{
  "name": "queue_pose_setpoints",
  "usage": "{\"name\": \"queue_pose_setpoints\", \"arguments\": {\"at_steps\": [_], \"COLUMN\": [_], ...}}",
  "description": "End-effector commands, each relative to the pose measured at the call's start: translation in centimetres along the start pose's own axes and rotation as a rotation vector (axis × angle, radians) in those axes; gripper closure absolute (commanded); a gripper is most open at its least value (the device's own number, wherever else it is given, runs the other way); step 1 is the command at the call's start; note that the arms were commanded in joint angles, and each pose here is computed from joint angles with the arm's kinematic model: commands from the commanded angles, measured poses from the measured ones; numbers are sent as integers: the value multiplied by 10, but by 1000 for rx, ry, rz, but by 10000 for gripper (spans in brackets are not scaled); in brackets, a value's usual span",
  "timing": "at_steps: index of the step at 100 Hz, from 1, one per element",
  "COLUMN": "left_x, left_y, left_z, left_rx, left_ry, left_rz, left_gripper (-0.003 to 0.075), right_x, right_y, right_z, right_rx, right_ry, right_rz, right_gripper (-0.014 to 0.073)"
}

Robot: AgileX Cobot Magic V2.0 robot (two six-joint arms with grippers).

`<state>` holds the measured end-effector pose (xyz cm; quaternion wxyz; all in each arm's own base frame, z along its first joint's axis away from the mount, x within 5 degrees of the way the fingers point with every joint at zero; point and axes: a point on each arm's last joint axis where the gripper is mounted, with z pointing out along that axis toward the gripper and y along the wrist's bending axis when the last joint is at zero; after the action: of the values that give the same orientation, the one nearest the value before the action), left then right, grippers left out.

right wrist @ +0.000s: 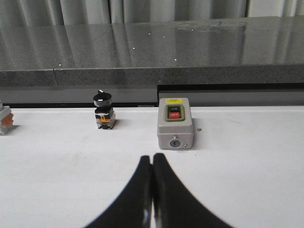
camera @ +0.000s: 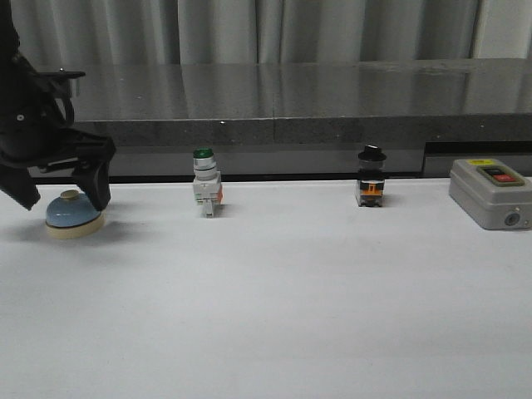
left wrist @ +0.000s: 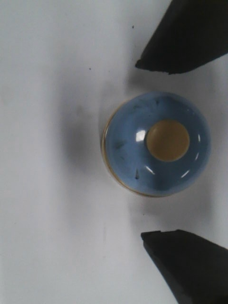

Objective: Place and press bell with both arms
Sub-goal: 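Lower the left gripper over the blue bell and grasp it, then carry the blue bell with the left gripper to the table center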

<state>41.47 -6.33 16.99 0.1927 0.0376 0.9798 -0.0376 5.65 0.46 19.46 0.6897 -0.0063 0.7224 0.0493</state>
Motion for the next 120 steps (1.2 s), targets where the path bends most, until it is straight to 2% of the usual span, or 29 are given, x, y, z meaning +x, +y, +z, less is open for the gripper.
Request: {"name": "queue_pose_setpoints", "arguments": {"at_steps": [1, 21, 31, 38, 55, 64, 82, 94, 108, 120], "left_x": [-14, -11, -11, -11, -11, -11, -13, -13, -5, 6], "left_y": [-6, -5, -5, -5, -5, -5, -11, -26, -57, -96], "left_z": [-17, -4, -1, -1, -2, -8, -42, -80, -123, -142], "left_rx": [12, 9, 9, 9, 6, 5, 14, 36, 79, 136], "left_ry": [-94, -67, -61, -61, -60, -58, -86, -137, -191, -216], "left_rz": [6, 5, 5, 5, 8, 10, 25, 65, 152, 248], "left_gripper": [92, 95, 128, 196, 460, 532, 535, 535, 535, 535], "right_x": [-13, -13, -13, -13, -13, -13, -13, -13, -13, -13], "right_y": [0, 0, 0, 0, 0, 0, 0, 0, 0, 0], "right_z": [-3, -3, -3, -3, -3, -3, -3, -3, -3, -3], "right_rx": [1, 1, 1, 1, 1, 1, 1, 1, 1, 1], "right_ry": [-116, -116, -116, -116, -116, -116, -116, -116, -116, -116], "right_rz": [-13, -13, -13, -13, -13, -13, -13, -13, -13, -13], "right_gripper": [655, 655, 655, 655, 655, 655, 655, 655, 655, 655]}}
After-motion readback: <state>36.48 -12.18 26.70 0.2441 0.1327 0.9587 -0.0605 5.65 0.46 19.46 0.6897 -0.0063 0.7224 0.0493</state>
